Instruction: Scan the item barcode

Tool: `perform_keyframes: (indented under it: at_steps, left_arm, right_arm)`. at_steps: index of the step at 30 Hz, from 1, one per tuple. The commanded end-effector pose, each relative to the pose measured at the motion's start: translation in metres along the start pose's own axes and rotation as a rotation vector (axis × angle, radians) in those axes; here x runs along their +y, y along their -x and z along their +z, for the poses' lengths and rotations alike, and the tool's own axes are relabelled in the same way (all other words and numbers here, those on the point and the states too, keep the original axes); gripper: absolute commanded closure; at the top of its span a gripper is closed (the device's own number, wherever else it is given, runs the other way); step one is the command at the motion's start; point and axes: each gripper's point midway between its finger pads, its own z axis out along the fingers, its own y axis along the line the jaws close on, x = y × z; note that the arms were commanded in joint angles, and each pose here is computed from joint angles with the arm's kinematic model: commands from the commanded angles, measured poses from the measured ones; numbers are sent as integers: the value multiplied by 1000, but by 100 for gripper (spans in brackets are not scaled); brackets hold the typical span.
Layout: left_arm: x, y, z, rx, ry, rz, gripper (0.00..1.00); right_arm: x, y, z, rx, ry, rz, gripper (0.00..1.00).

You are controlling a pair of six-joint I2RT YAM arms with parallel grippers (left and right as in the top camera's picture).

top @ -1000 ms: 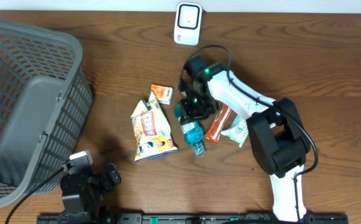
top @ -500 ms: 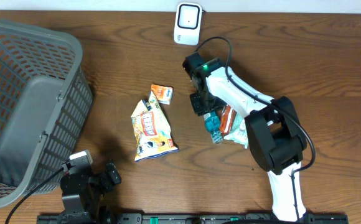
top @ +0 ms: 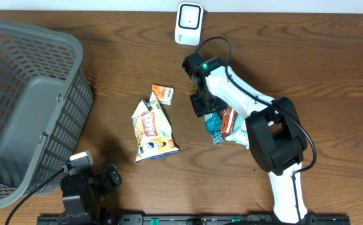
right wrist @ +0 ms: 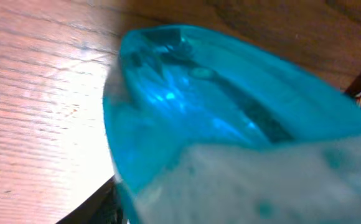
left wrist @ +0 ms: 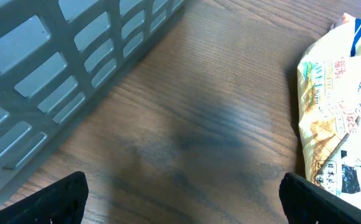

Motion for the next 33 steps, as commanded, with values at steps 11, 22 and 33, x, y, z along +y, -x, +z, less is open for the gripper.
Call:
perform_keyframes:
  at_steps: [11,22,33]
  left_arm:
    - [6,-16,3,58,24,21,2]
    - [6,-16,3,58,24,21,2]
    - [6,-16,3,58,24,21,2]
  right_arm:
    - [10,15,-12,-39,36,6,43]
    - [25,34,-14,-113,106,17,35]
    - [24,33,-14,-109,101,26,29]
